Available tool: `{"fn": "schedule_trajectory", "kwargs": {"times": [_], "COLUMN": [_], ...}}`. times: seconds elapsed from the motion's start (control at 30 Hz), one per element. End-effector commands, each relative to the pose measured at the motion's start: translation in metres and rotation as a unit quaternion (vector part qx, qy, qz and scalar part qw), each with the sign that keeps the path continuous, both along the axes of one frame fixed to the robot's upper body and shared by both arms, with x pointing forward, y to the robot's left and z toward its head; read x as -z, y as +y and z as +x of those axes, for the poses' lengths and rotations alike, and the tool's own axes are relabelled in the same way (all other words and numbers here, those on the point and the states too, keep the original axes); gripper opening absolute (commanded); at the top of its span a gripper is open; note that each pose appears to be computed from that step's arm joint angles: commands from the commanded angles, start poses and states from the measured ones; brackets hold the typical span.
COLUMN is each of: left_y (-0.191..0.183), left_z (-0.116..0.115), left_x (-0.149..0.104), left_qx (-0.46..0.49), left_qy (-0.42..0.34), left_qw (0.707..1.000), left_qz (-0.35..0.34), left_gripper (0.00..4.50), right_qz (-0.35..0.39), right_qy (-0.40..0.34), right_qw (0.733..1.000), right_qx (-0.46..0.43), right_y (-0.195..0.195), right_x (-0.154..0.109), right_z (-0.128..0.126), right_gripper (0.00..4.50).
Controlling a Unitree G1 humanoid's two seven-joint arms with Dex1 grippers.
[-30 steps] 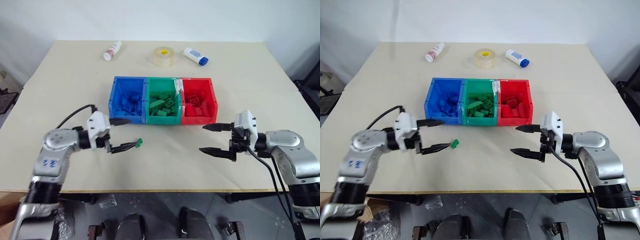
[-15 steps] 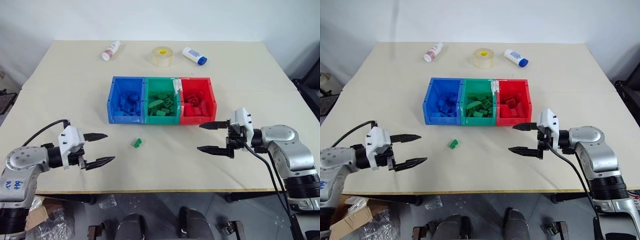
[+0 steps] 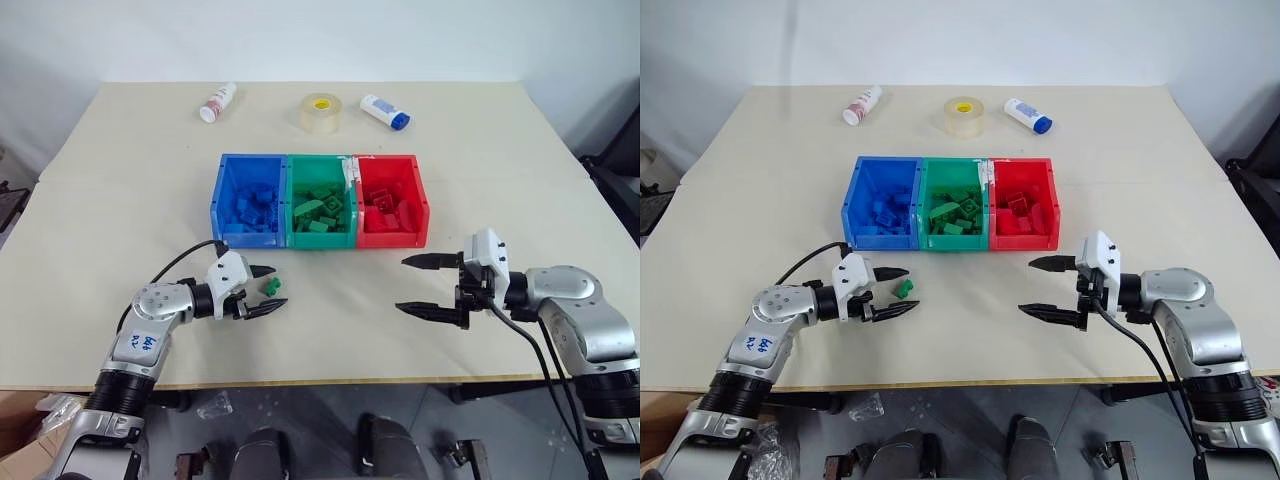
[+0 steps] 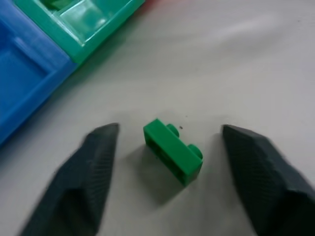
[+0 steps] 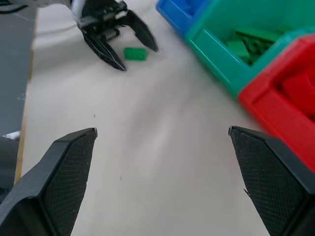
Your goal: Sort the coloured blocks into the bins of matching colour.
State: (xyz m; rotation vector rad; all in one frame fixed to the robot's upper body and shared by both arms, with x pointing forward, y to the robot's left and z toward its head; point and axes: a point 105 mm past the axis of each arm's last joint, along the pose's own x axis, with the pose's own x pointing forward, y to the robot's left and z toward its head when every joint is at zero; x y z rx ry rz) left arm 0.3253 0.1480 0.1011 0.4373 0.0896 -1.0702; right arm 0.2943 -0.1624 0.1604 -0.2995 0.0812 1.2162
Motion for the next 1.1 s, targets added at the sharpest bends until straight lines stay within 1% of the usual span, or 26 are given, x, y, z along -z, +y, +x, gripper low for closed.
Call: {"fn": "schedule_trajectory", "kwargs": {"times": [0.03,0.13,0.2,0.23,0.4,0.53,0.6,0.67,0.7,0.73,0.77,0.87,1.07,1.1], "left_y": [0.004,0.001,-0.005,-0.009,-0.027,-0.047,-0.052,-0.059,-0.061,-0.064,-0.068,-0.075,-0.072,-0.068], "left_z": [-0.001,0.003,0.007,0.01,0.023,0.048,0.057,0.08,0.087,0.092,0.092,0.095,0.09,0.086], "left_x": [0.002,-0.003,-0.01,-0.017,-0.049,-0.086,-0.097,-0.115,-0.121,-0.124,-0.125,-0.126,-0.128,-0.13], "left_qx": [0.006,0.011,0.02,0.025,0.045,0.045,0.041,0.007,-0.003,-0.009,0.005,0.017,0.04,0.052], "left_qy": [0.009,0.004,-0.007,-0.016,-0.055,-0.088,-0.093,-0.114,-0.122,-0.117,-0.1,-0.096,-0.097,-0.095], "left_qw": [1.0,1.0,1.0,1.0,0.997,0.993,0.992,0.99,0.988,0.988,0.988,0.989,0.987,0.985], "left_qz": [0.006,0.005,0.001,-0.005,-0.034,-0.064,-0.078,-0.086,-0.091,-0.103,-0.117,-0.115,-0.123,-0.131], "left_gripper": [2.18,1.21,0.57,0.33,0.33,0.33,0.33,0.33,0.33,0.68,1.06,1.98,3.9,4.24], "right_qz": [0.006,0.006,0.009,0.009,0.01,0.014,0.015,0.015,0.016,0.016,0.016,0.017,0.017,0.016], "right_qy": [-0.027,-0.028,-0.03,-0.031,-0.033,-0.035,-0.036,-0.036,-0.037,-0.037,-0.038,-0.04,-0.042,-0.041], "right_qw": [1.0,1.0,0.999,0.999,0.999,0.999,0.999,0.999,0.998,0.998,0.998,0.998,0.998,0.998], "right_qx": [0.004,0.009,0.013,0.015,0.023,0.032,0.034,0.037,0.038,0.039,0.04,0.043,0.046,0.044], "right_y": [-0.003,-0.003,-0.003,-0.004,-0.005,-0.005,-0.005,-0.005,-0.005,-0.005,-0.005,-0.006,-0.007,-0.008], "right_x": [-0.014,-0.013,-0.014,-0.014,-0.013,-0.013,-0.012,-0.012,-0.012,-0.012,-0.012,-0.012,-0.012,-0.012], "right_z": [-0.005,-0.005,-0.005,-0.005,-0.006,-0.009,-0.01,-0.011,-0.011,-0.011,-0.012,-0.012,-0.013,-0.013], "right_gripper": [4.5,4.5,4.5,4.5,4.5,4.5,4.5,4.5,4.5,4.5,4.5,4.5,4.5,4.5]}}
